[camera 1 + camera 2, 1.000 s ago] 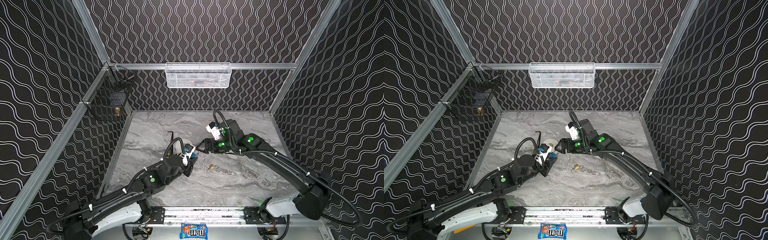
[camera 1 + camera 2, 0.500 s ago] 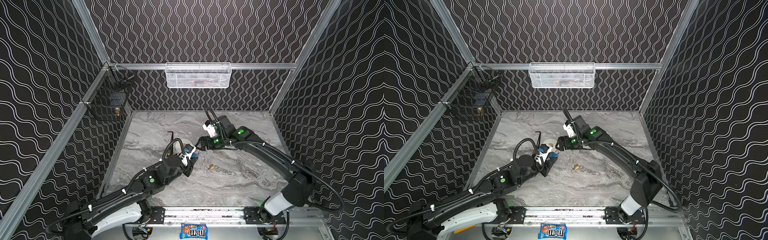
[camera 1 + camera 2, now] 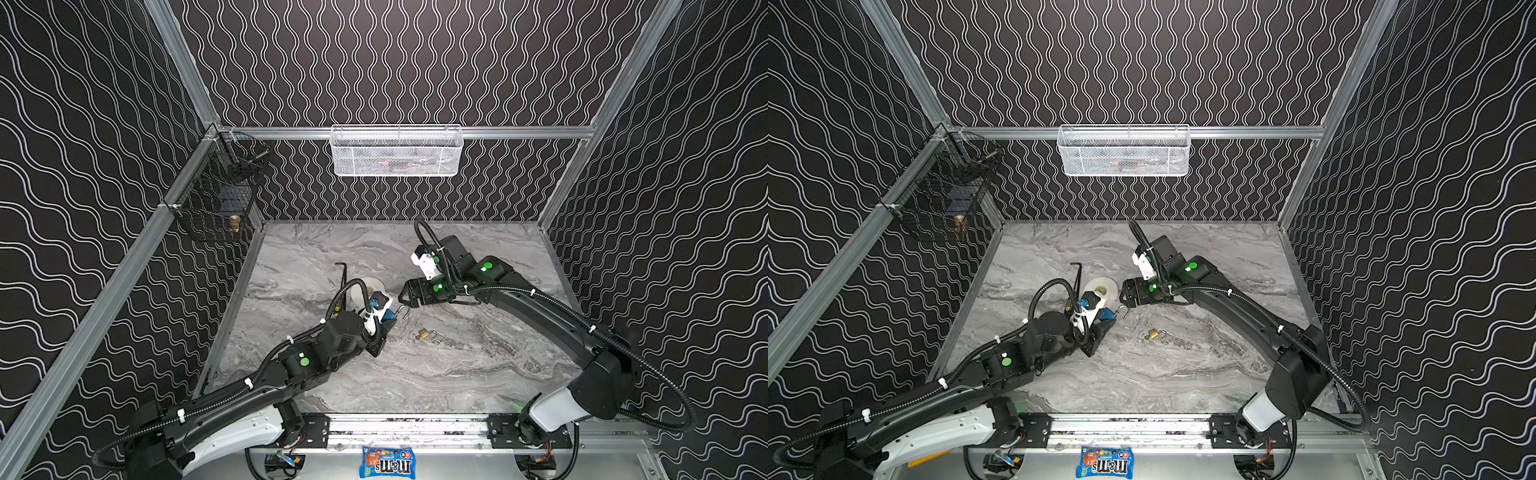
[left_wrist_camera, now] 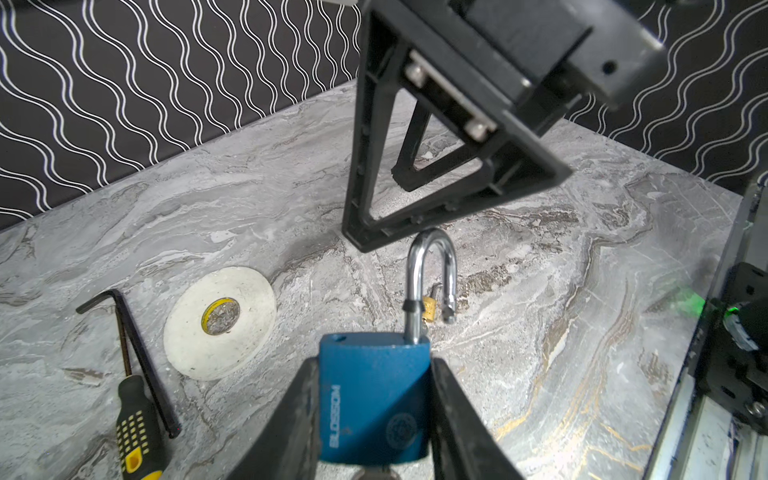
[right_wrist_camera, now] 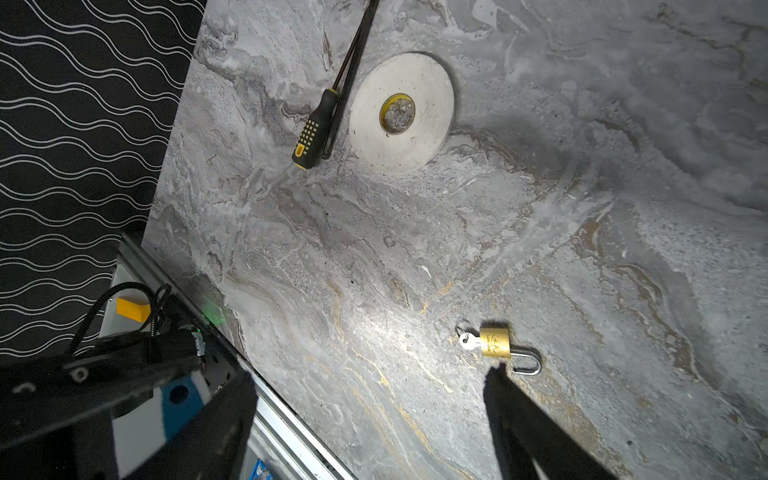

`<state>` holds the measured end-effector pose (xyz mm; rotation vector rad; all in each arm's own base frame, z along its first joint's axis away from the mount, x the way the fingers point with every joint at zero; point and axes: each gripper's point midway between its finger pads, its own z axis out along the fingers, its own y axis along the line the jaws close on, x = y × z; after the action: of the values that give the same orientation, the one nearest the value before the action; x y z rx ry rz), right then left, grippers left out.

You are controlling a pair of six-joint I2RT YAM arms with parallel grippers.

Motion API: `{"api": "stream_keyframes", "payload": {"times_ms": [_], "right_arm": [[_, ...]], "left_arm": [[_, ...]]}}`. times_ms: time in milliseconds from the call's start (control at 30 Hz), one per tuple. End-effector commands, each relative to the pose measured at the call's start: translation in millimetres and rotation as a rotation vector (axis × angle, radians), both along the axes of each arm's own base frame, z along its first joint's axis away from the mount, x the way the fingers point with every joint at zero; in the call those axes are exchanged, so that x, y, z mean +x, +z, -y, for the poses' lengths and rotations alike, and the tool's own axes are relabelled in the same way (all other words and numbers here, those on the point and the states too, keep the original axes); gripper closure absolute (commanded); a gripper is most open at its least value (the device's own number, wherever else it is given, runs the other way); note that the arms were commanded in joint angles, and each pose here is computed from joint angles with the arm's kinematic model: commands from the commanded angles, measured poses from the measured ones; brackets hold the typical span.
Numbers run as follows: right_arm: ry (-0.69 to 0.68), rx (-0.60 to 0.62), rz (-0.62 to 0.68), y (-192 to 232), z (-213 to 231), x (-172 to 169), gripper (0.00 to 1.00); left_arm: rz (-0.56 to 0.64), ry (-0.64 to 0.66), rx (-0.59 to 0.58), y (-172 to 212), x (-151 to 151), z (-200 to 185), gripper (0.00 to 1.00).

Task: Unlock with the key
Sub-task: 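Open the right gripper and draw it back while the left holds the padlock, then lower the opened blue padlock toward the table with the left gripper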

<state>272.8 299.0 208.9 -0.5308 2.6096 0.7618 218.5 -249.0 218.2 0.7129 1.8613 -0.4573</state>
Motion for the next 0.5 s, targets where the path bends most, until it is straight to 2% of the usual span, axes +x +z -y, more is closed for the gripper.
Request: {"api": "stream_keyframes", "payload": {"times_ms": [0,233,467], "right_arm": [[0.041,-0.004,-0.033,-1,7,-18,0.13],[0.05,0.117,-0.038,11,5,-28,0.13],[0.026,0.162,-0.058,11,13,-32,0.13]], "left_arm": [[0.083,0.02,-0.075,27,8,3,1.0],[0.082,0.016,-0.071,24,10,6,1.0],[0.073,-0.012,-0.061,22,9,13,1.0]]}}
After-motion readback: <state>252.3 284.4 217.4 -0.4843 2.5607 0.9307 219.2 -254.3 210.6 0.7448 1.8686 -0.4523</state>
